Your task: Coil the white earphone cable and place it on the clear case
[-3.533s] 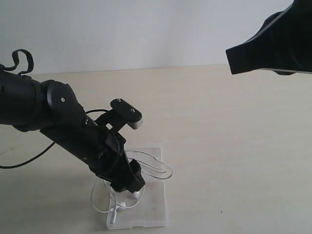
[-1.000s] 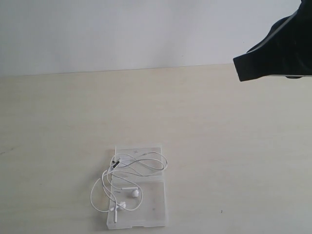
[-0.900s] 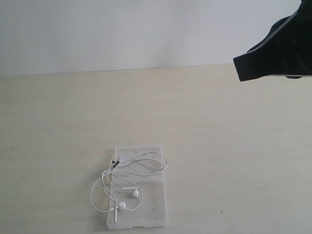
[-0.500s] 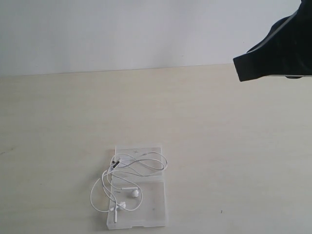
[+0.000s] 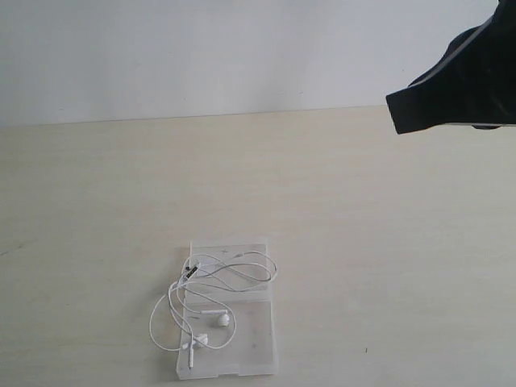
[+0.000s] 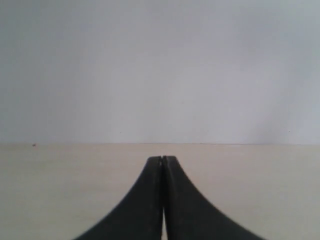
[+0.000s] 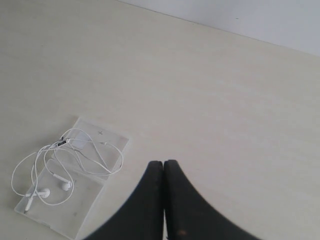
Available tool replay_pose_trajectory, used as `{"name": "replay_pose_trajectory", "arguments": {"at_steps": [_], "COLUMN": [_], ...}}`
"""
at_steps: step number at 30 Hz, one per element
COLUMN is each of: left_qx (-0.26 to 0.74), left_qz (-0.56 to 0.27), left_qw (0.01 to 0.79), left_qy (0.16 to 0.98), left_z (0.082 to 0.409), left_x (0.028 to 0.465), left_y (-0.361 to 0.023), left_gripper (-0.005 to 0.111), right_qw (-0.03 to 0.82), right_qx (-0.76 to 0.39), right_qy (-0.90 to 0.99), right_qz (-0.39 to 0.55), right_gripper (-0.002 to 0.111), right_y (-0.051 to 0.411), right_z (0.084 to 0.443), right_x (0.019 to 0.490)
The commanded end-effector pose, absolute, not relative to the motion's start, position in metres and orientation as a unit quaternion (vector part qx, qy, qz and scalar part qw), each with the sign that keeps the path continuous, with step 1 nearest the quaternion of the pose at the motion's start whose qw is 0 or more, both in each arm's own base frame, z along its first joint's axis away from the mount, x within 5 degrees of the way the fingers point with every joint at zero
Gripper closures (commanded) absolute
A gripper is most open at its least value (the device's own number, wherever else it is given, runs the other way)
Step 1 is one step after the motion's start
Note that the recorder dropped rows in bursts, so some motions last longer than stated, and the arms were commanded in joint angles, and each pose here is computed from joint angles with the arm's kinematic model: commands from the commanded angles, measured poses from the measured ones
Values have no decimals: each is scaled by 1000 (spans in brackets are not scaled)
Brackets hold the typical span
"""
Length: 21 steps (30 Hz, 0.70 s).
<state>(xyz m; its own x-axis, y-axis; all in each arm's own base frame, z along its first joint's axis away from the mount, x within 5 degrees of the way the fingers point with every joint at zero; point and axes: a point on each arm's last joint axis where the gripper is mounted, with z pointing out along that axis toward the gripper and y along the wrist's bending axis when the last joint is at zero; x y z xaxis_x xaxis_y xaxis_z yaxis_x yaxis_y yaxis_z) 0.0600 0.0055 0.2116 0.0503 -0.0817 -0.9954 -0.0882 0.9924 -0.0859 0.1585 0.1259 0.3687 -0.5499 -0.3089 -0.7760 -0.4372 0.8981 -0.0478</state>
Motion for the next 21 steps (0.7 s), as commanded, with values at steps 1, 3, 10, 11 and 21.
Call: {"name": "replay_pose_trajectory", "arguments": {"at_steps": [1, 3, 10, 11, 21], "left_qx": [-55, -50, -18, -14, -47], "left_qz": [32, 39, 37, 40, 19], "left_qw": [726, 711, 633, 630, 624], "left_qy": [685, 700, 773, 775, 780], "left_z": [210, 207, 187, 187, 185], "left_x": [56, 56, 55, 55, 55], "left_y": [7, 6, 0, 0, 1], "left_gripper": [107, 107, 107, 107, 107], "right_qw": [429, 429, 429, 429, 429], "right_qx": [-214, -214, -214, -214, -214], "right_qy": [874, 874, 874, 874, 874], "right_qz": [75, 75, 75, 75, 75], "right_gripper": [108, 108, 108, 108, 108], "right_y": [125, 125, 125, 125, 125], "right_z": [369, 369, 369, 369, 369], "right_x": [159, 159, 159, 159, 159]}}
